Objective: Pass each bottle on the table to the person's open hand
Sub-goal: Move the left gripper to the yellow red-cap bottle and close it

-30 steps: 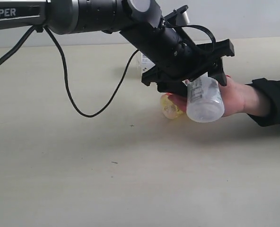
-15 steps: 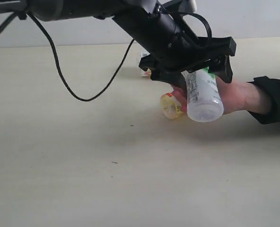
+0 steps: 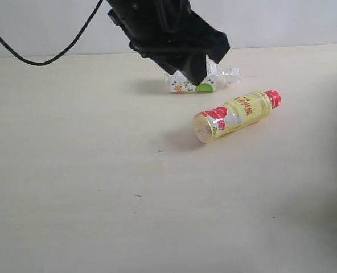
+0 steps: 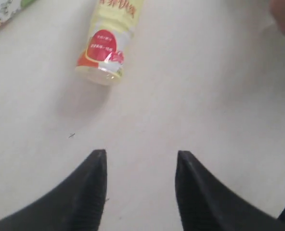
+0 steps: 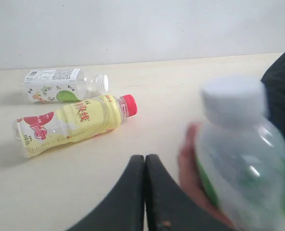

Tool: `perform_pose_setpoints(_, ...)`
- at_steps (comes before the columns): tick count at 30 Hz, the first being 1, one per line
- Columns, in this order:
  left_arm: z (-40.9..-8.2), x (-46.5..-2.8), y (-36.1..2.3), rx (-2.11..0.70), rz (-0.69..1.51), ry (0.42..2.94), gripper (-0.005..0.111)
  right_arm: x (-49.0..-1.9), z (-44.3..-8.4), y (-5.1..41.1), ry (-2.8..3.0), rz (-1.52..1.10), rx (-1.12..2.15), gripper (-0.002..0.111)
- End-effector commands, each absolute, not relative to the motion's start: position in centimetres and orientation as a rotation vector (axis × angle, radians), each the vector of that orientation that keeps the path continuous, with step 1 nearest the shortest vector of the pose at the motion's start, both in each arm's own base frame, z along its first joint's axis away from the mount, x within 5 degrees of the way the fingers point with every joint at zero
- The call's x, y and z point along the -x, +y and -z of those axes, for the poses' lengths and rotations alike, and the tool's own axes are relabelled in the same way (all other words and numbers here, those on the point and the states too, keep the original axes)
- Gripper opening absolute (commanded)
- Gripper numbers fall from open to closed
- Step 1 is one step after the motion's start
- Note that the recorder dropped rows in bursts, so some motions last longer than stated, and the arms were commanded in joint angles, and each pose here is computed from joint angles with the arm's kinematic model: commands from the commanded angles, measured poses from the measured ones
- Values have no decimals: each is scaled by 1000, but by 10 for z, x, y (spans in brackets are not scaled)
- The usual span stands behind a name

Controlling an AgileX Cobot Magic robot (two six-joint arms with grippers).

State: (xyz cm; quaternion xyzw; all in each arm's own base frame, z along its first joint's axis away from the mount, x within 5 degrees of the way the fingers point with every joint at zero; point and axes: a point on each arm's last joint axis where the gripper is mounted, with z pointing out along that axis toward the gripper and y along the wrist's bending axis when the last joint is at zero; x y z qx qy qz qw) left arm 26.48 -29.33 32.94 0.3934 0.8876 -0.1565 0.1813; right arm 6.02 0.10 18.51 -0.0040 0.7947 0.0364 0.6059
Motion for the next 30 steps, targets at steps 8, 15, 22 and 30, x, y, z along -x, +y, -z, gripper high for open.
perform_pose_setpoints(8,-325,-275,-280,-1166,172,2485,8,-61,-184,1,1835,-80,12,0)
perform_pose_setpoints(15,-324,-281,-283,-1154,155,2433,0,-61,-184,1,1833,-81,12,0)
perform_pose_setpoints(22,-322,-282,-284,-1155,154,2435,0,-61,-184,1,1835,-80,12,0)
perform_pose_setpoints(30,-322,-282,-283,-1156,152,2438,0,-61,-184,1,1835,-80,12,0)
